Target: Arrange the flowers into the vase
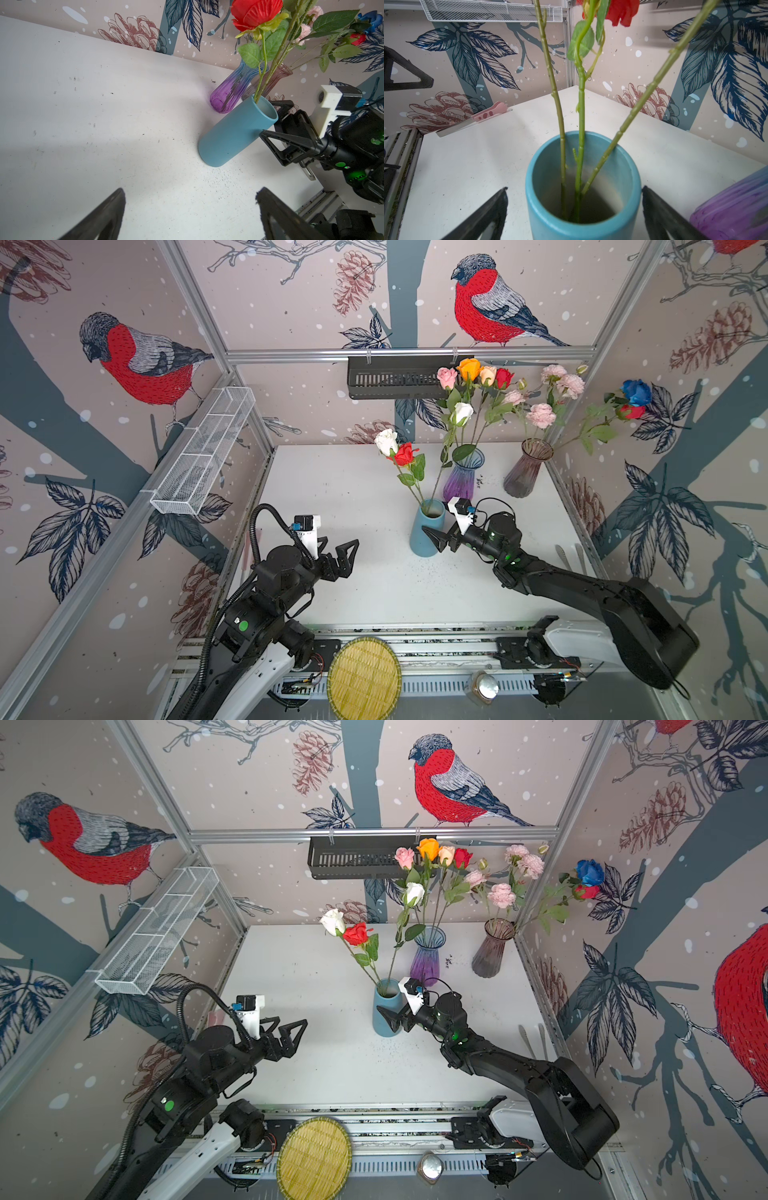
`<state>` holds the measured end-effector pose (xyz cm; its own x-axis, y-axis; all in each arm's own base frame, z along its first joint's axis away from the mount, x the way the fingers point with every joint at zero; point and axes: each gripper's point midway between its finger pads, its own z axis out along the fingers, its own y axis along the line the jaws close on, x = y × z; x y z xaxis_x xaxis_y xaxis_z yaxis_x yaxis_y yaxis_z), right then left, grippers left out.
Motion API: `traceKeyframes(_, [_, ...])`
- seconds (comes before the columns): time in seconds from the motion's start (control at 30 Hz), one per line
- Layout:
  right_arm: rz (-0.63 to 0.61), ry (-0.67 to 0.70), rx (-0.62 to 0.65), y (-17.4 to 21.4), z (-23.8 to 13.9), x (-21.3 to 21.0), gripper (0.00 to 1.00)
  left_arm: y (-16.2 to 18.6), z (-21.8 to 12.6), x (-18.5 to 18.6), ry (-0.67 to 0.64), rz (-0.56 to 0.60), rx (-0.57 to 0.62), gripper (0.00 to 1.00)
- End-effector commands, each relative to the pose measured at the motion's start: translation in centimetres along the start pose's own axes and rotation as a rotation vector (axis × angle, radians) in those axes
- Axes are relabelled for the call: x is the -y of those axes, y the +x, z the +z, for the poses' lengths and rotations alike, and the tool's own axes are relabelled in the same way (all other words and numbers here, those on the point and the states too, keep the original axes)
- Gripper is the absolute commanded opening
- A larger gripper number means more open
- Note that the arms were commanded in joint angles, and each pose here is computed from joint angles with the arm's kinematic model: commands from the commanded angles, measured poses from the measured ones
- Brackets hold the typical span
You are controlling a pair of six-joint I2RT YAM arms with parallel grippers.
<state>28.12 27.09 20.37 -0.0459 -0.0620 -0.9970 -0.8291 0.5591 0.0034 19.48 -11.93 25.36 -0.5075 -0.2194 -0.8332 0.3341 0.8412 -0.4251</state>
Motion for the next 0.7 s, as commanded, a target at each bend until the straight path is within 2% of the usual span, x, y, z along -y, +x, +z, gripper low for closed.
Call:
traceKeyframes(0.0, [-0.028, -0.029, 0.099, -1.9, 0.3, -0.3, 0.99, -0.5, 0.0, 0.2, 0.007, 0.006, 0.023, 0.99])
traceKeyframes(0.17, [0.009, -0.048, 0.104, -1.4, 1.0, -0.3, 0.99, -0.5, 0.0, 0.2, 0.007, 0.005, 0.023, 0.99])
traceKeyframes(0.67, [0.001, -0.089, 0.156, -0.4, 1.7, -0.7, 0.98, -0.5, -0.1, 0.3, 0.012, 0.005, 0.024, 0.99])
